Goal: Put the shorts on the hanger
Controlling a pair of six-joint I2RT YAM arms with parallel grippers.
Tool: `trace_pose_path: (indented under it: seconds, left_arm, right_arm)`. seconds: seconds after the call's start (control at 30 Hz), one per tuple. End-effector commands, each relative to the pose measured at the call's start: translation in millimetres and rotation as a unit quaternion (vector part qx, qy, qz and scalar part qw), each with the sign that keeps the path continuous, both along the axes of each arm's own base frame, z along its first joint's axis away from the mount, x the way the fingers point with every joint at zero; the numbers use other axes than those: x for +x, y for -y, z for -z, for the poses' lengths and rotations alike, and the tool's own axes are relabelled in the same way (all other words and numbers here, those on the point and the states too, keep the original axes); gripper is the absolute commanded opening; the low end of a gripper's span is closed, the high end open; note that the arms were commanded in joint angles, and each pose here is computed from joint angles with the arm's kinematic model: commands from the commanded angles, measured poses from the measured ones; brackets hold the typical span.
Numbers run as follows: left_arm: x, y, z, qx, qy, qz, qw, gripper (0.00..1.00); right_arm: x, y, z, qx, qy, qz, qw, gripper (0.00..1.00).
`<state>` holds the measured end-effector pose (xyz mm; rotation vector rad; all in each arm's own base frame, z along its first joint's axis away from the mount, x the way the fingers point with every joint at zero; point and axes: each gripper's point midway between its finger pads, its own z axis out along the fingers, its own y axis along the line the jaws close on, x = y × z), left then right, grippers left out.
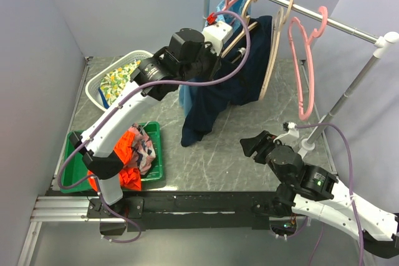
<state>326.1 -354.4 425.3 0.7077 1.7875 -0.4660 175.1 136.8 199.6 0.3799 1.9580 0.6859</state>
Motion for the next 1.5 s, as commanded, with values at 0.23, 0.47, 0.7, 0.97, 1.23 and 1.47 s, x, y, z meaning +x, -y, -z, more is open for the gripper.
trace_pose_path:
  seconds: [0.23,0.47,0.7,0.97,1.23,1.47]
  left_arm:
    - [-4,-10,-110,-0.135,0.118,-0.008,0.984,0.01]
    - [6,2,-110,-0.132,0.129,-0.003,0.983,0.01]
    - [12,15,-109,-0.138,0.133,0.007,0.982,0.01]
    - [21,32,-95,-0.134,0.128,0.019,0.983,0.01]
    - [27,34,-87,-0.131,0.127,0.012,0.983,0.07]
    - [20,19,-102,-0.150,0.140,-0.003,0.979,0.46]
  right_arm:
    - [2,-4,3,0.012,0.001,0.001,1.000,0.69]
    - [2,-6,3,0.015,-0.002,0.000,1.000,0.69]
    - [1,-4,0,0.017,0.000,0.001,1.000,0.69]
    - [0,-4,-2,0.020,0.000,-0.001,1.000,0.69]
    - [-1,-2,-3,0.026,0.001,0.000,1.000,0.69]
    - [0,-4,-4,0.024,0.002,-0.001,1.000,0.69]
